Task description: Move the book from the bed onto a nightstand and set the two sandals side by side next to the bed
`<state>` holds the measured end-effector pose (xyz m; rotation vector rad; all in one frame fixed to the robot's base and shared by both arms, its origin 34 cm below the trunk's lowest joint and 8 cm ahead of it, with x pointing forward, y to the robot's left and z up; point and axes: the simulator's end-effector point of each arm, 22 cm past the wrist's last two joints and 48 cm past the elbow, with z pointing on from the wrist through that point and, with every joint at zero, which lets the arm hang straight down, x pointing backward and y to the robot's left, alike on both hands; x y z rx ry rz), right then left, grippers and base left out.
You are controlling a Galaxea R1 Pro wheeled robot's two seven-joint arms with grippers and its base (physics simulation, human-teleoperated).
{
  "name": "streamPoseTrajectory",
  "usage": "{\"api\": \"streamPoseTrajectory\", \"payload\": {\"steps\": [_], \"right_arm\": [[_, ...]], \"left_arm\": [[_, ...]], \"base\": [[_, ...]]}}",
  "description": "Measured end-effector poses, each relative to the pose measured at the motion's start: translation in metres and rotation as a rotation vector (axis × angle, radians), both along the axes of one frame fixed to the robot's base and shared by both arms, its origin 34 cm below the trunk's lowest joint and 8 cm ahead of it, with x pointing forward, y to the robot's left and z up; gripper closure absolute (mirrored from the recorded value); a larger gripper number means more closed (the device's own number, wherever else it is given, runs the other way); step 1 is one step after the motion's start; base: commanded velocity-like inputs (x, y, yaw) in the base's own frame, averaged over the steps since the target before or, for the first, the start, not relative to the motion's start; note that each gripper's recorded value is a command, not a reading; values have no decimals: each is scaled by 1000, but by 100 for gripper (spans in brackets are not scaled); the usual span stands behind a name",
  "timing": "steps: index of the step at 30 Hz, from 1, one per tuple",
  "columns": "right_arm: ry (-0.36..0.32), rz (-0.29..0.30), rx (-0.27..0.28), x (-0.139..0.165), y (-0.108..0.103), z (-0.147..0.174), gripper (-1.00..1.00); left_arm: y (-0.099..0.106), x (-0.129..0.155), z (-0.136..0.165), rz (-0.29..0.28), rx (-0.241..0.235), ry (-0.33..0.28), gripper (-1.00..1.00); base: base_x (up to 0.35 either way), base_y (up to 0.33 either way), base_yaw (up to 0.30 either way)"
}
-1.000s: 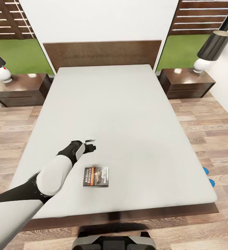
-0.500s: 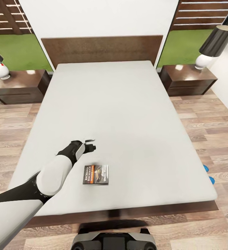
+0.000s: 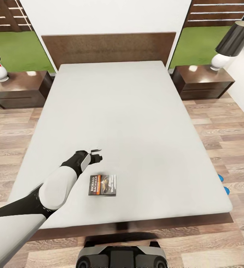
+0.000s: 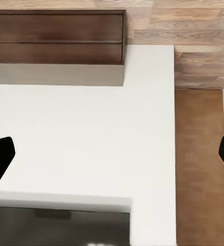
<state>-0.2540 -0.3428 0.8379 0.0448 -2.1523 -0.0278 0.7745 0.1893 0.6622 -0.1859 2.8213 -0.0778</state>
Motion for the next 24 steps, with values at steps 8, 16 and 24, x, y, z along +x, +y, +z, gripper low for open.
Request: {"api": "streamPoseTrajectory", "payload": {"steps": [8,16,24], "right_arm": [[36,30,-23,-5,-5,9,-100],[58,36,-27,-8,-5,15,-100],[73,38,-29,-10,-6,20,-100]], "left_arm": [[1,-3,-8,2,2,9,-100],[2,-8,-17,2,2,22,-100],[1,-13,-25,2,1,35,-100]], "base": [[0,0,0],[0,0,0],[0,0,0]]}}
